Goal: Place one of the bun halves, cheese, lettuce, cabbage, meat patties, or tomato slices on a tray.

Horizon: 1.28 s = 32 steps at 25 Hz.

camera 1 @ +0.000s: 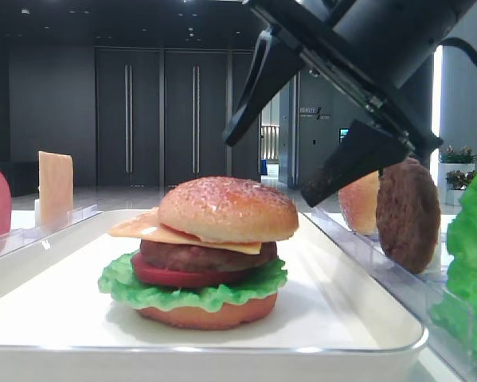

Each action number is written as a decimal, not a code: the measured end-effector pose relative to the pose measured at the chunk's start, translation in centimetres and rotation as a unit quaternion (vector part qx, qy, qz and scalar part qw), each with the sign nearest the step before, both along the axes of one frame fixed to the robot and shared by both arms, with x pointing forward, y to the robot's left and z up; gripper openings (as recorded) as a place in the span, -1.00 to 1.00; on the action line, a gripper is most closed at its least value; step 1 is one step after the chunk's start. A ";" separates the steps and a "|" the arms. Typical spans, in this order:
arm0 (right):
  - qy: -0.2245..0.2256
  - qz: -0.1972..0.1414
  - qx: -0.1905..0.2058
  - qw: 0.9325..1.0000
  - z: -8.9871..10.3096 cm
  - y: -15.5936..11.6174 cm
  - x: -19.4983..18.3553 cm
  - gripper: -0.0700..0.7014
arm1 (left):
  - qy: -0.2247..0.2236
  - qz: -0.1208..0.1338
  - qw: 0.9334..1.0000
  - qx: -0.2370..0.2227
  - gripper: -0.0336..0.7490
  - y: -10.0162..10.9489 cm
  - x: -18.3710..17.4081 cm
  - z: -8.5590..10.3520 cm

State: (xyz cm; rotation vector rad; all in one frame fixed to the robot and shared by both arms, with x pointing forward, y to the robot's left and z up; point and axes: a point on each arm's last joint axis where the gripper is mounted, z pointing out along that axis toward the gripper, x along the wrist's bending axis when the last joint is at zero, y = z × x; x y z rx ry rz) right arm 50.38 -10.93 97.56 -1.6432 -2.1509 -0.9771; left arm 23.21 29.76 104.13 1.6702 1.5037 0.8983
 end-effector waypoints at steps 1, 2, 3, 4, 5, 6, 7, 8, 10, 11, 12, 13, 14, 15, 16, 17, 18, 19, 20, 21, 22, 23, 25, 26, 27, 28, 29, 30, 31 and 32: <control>0.003 0.004 -0.002 1.000 0.2 0.0 -0.1 0.56 | 0.000 0.000 1.000 0.000 0.40 0.0 0.0 0.0; -0.001 0.005 -0.007 1.000 0.5 0.0 -0.1 0.56 | 0.000 0.000 1.000 0.000 0.40 0.0 0.0 0.0; -0.002 0.003 -0.010 1.000 0.8 -0.1 -0.1 0.56 | 0.000 0.000 1.000 0.000 0.40 0.0 0.0 0.0; -0.005 0.002 -0.014 1.000 1.2 -0.2 -0.1 0.56 | 0.000 0.000 1.000 0.000 0.40 0.0 0.0 0.0; -0.012 0.003 -0.018 1.000 1.7 -0.2 -0.1 0.56 | 0.000 0.000 1.000 0.000 0.40 0.0 0.0 0.0; -0.014 0.001 -0.019 1.000 2.2 -0.3 -0.1 0.56 | 0.000 0.000 1.000 0.000 0.40 0.0 0.0 0.0; -0.017 0.002 -0.023 1.000 2.8 -0.4 -0.2 0.56 | 0.000 0.000 1.000 0.000 0.40 0.0 0.0 0.0; -0.022 0.002 -0.029 0.999 3.4 -0.6 -0.3 0.56 | 0.000 0.000 1.000 0.000 0.40 0.0 0.0 0.0; -0.028 0.004 -0.043 0.999 4.4 -0.9 -0.4 0.56 | 0.000 0.000 1.000 0.000 0.40 0.0 0.0 0.0; -0.031 0.005 -0.053 0.998 5.0 -1.0 -0.4 0.56 | 0.000 0.000 1.000 0.000 0.40 0.0 0.0 0.0; -0.033 0.006 -0.066 0.997 5.4 -1.3 -0.5 0.56 | 0.000 0.000 1.000 0.000 0.40 0.0 0.0 0.0; -0.034 0.007 -0.076 0.997 5.9 -1.4 -0.5 0.56 | 0.000 0.000 1.000 0.000 0.40 0.0 0.0 0.0; -0.037 0.003 -0.089 0.995 6.3 -1.7 -0.6 0.56 | 0.000 0.000 1.000 0.000 0.40 0.0 0.0 0.0; -0.041 0.000 -0.102 0.994 6.8 -2.0 -0.6 0.56 | 0.000 0.000 1.000 0.000 0.40 0.0 0.0 0.0; -0.047 0.000 -0.115 0.992 7.3 -2.2 -0.6 0.56 | 0.000 0.000 1.000 0.000 0.40 0.0 0.0 0.0; -0.055 0.000 -0.123 0.991 7.8 -2.5 -0.7 0.56 | 0.000 0.000 1.000 0.000 0.40 0.0 0.0 0.0; -0.066 0.002 -0.134 0.989 8.4 -2.7 -0.7 0.56 | 0.000 0.000 1.000 0.000 0.40 0.0 0.0 0.0; -0.075 0.004 -0.146 0.986 9.0 -3.0 -0.8 0.56 | 0.000 0.000 1.000 0.000 0.40 0.0 0.0 0.0; -0.082 0.004 -0.161 0.984 9.5 -3.3 -0.8 0.56 | 0.000 0.000 1.000 0.000 0.40 0.0 0.0 0.0; -0.086 0.000 -0.173 0.981 9.9 -3.6 -0.9 0.56 | 0.000 0.000 1.000 0.000 0.40 0.0 0.0 0.0; -0.090 -0.003 -0.193 0.977 10.3 -4.0 -0.9 0.56 | 0.000 0.000 1.000 0.000 0.40 0.0 0.0 0.0; -0.094 -0.007 -0.215 0.972 10.5 -4.4 -0.8 0.56 | 0.000 0.000 1.000 0.000 0.40 0.0 0.0 0.0; -0.095 -0.019 -0.253 0.963 11.0 -5.2 -0.8 0.56 | 0.000 0.000 1.000 0.000 0.40 0.0 0.0 0.0; -0.095 -0.024 -0.273 0.957 11.1 -5.6 -0.7 0.56 | 0.000 0.000 1.000 0.000 0.40 0.0 0.0 0.0; -0.097 -0.026 -0.292 0.951 11.1 -6.0 -0.6 0.56 | 0.000 0.000 1.000 0.000 0.40 0.0 0.0 0.0; -0.097 -0.030 -0.301 0.948 11.2 -6.4 -0.5 0.56 | 0.000 0.000 1.000 0.000 0.40 0.0 0.0 0.0; -0.097 -0.036 -0.310 0.945 11.2 -6.9 -0.3 0.56 | 0.000 0.000 1.000 0.000 0.40 0.0 0.0 0.0; -0.095 -0.043 -0.315 0.943 11.2 -7.4 -0.1 0.56 | 0.000 0.000 1.000 0.000 0.40 0.0 0.0 0.0; -0.092 -0.054 -0.318 0.942 11.2 -8.0 0.2 0.56 | 0.000 0.000 1.000 0.000 0.40 0.0 0.0 0.0; -0.088 -0.068 -0.319 0.941 11.2 -8.8 0.5 0.56 | 0.000 0.000 1.000 0.000 0.40 0.0 0.0 0.0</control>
